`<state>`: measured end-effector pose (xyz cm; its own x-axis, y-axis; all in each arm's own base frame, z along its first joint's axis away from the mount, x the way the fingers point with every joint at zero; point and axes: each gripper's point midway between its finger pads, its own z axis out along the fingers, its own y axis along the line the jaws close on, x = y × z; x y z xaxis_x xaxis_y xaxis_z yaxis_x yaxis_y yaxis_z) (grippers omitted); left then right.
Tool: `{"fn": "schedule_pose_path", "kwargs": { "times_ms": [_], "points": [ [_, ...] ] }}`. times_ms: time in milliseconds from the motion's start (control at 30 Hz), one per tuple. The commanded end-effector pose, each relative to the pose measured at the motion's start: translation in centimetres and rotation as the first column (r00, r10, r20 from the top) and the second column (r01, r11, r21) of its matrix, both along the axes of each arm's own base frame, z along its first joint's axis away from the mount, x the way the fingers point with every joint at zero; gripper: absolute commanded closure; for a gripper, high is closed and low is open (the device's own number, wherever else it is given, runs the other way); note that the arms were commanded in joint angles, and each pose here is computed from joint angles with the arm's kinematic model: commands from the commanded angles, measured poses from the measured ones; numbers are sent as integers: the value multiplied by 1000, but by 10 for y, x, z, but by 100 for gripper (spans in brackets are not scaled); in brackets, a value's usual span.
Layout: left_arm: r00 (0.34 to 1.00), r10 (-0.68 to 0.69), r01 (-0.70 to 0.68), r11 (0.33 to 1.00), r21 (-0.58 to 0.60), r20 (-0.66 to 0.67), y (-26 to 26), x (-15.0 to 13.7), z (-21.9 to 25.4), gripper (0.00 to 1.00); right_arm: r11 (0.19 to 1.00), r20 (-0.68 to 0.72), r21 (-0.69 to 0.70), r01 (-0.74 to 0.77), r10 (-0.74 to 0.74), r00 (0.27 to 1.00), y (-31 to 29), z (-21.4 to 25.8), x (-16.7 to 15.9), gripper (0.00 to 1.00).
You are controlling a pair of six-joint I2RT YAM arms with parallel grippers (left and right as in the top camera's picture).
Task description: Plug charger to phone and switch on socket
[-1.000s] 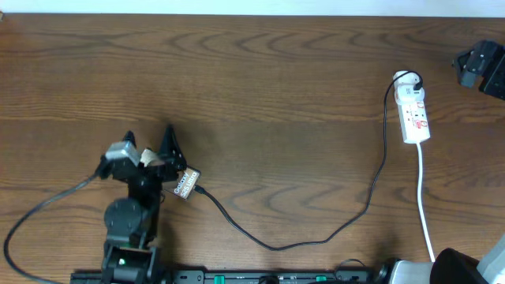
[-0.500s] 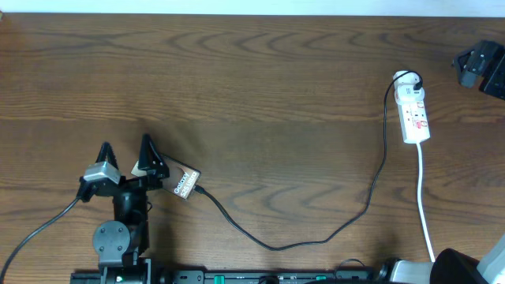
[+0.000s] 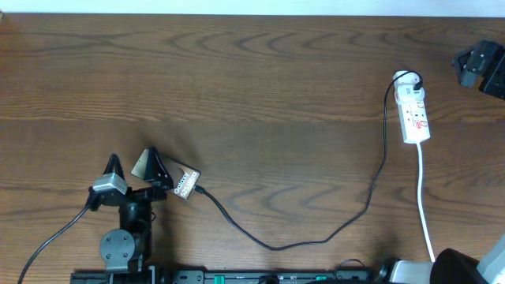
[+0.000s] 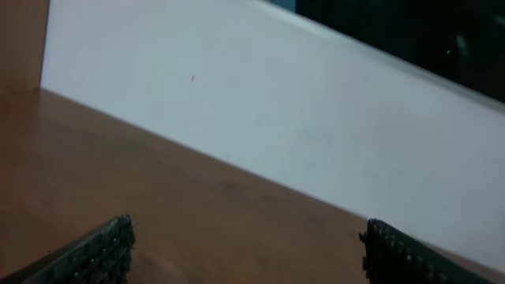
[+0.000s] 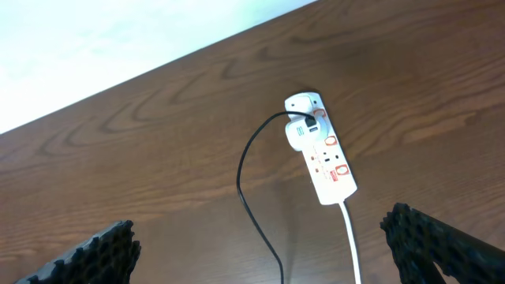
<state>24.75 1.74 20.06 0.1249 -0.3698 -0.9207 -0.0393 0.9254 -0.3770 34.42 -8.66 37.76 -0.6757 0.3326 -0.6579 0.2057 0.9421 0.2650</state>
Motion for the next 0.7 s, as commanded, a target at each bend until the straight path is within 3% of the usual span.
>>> {"fn": "schedule_pose_path", "kwargs": {
  "times_ms": [0, 367, 667],
  "points": [
    [1000, -4, 4, 1000, 12, -6, -1, -3, -2, 10, 1000, 12, 3, 4, -4, 1000, 2, 5, -3, 1],
    [966, 1, 16, 998, 63, -260, -1, -4, -64, 10, 1000, 12, 3, 4, -4, 1000, 2, 5, -3, 1],
    [963, -30, 90, 972, 216, -267, -9, -4, -63, 10, 1000, 12, 3, 4, -4, 1000, 2, 5, -3, 1]
  ]
}}
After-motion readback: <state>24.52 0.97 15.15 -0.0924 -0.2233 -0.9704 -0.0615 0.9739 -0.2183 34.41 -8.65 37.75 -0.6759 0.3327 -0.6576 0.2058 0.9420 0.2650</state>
